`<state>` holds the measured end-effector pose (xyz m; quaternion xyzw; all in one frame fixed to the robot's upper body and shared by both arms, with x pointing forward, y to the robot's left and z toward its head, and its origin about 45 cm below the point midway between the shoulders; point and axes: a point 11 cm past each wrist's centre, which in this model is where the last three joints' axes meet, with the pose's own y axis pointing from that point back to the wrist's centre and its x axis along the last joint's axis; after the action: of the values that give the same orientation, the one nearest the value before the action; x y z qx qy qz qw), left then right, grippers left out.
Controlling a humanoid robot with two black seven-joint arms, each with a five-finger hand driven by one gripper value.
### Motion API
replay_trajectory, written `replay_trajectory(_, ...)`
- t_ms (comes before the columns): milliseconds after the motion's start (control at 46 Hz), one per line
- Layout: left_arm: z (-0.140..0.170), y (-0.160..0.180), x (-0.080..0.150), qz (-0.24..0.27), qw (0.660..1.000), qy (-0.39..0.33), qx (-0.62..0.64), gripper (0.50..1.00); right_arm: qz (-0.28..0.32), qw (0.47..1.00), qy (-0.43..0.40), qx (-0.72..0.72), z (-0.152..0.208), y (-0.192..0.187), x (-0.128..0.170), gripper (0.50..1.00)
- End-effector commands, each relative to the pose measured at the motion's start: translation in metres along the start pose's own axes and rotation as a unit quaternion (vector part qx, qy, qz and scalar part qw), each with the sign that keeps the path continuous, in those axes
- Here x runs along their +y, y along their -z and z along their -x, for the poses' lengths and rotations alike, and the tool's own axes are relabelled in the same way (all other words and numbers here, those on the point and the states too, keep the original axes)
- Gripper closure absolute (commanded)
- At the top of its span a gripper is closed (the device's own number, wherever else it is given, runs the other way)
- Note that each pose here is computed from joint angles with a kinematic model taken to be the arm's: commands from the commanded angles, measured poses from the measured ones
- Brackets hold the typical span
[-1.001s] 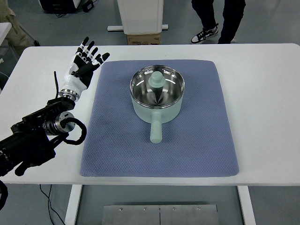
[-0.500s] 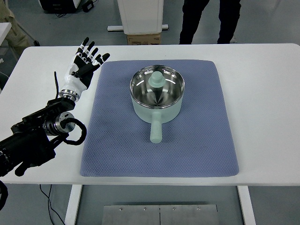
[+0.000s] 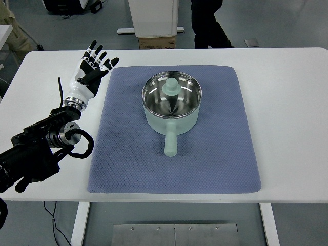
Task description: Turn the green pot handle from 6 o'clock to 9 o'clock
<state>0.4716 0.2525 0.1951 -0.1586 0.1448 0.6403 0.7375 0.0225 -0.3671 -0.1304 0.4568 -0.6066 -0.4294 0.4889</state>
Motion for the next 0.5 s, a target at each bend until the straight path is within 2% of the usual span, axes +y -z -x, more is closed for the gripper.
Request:
replay_trajectory(0,0.0026,0.0004,-0.0001,-0.002,1.000,0.011,-0.016,0.500,0.000,1.000,0.000,0.000,0.0000,0.0000,0.0000,0.500)
replay_trajectory(479,-0.0026,-0.0031,0.0007,0.001,1.000,0.009,-0.019,0.500,0.000,1.000,0.000,0.000,0.0000,0.0000,0.0000,0.500)
